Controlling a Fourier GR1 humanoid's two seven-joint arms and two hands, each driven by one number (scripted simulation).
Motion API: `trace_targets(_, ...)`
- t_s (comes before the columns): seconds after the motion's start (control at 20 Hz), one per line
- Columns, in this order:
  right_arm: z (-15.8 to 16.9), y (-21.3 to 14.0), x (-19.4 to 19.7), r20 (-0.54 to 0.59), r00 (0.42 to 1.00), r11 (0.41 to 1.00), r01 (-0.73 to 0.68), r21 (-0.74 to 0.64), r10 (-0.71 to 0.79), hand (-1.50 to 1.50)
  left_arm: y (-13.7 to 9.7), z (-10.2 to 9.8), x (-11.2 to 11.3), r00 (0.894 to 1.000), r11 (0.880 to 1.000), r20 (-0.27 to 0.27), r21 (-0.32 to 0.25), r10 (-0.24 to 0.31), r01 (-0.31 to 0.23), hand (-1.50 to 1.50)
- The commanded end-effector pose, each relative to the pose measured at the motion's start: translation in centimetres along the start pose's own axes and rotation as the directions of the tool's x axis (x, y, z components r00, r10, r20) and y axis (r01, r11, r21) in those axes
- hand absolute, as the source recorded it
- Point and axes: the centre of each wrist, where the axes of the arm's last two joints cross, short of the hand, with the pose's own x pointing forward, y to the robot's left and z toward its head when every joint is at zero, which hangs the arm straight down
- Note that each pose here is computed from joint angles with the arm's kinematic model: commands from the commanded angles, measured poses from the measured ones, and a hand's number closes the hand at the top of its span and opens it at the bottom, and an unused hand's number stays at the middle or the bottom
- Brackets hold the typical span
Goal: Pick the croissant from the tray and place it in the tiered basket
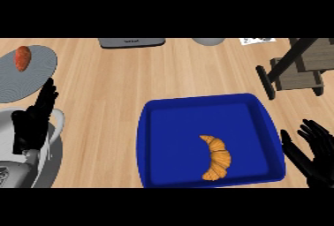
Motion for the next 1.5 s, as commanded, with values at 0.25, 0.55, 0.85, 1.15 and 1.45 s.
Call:
trace_targets(0.25,11.0,-2.5,1.1,-0.141,0.961,0.961,-0.255,-0.107,0.239,-1.5,-1.0,0.9,0.3,0.997,0.996,0.051,-0.063,-0.062,0.065,0.0)
trace_targets(0.55,11.0,-4.3,4.4,-0.198,0.832,0.851,-0.48,0.212,0.518,-1.5,-1.5,0.6,0.5,0.993,0.992,0.084,-0.087,-0.088,0.095,0.0)
trace_targets(0.85,10.5,-2.3,10.0,-0.264,0.73,0.774,-0.563,0.291,0.63,-1.5,-2.7,-0.3,1.8,0.991,0.993,0.1,-0.074,-0.087,0.095,0.0)
trace_targets(1.15,8.2,1.5,13.5,-0.369,0.653,0.75,-0.566,0.343,0.662,-1.5,-1.5,-0.7,1.9,0.994,0.994,0.079,-0.07,-0.082,0.087,0.0)
trace_targets(1.45,6.9,5.0,12.0,-0.418,0.56,0.698,-0.565,0.439,0.716,-1.5,-3.9,-0.5,2.1,0.993,0.992,0.087,-0.085,-0.081,0.089,0.0)
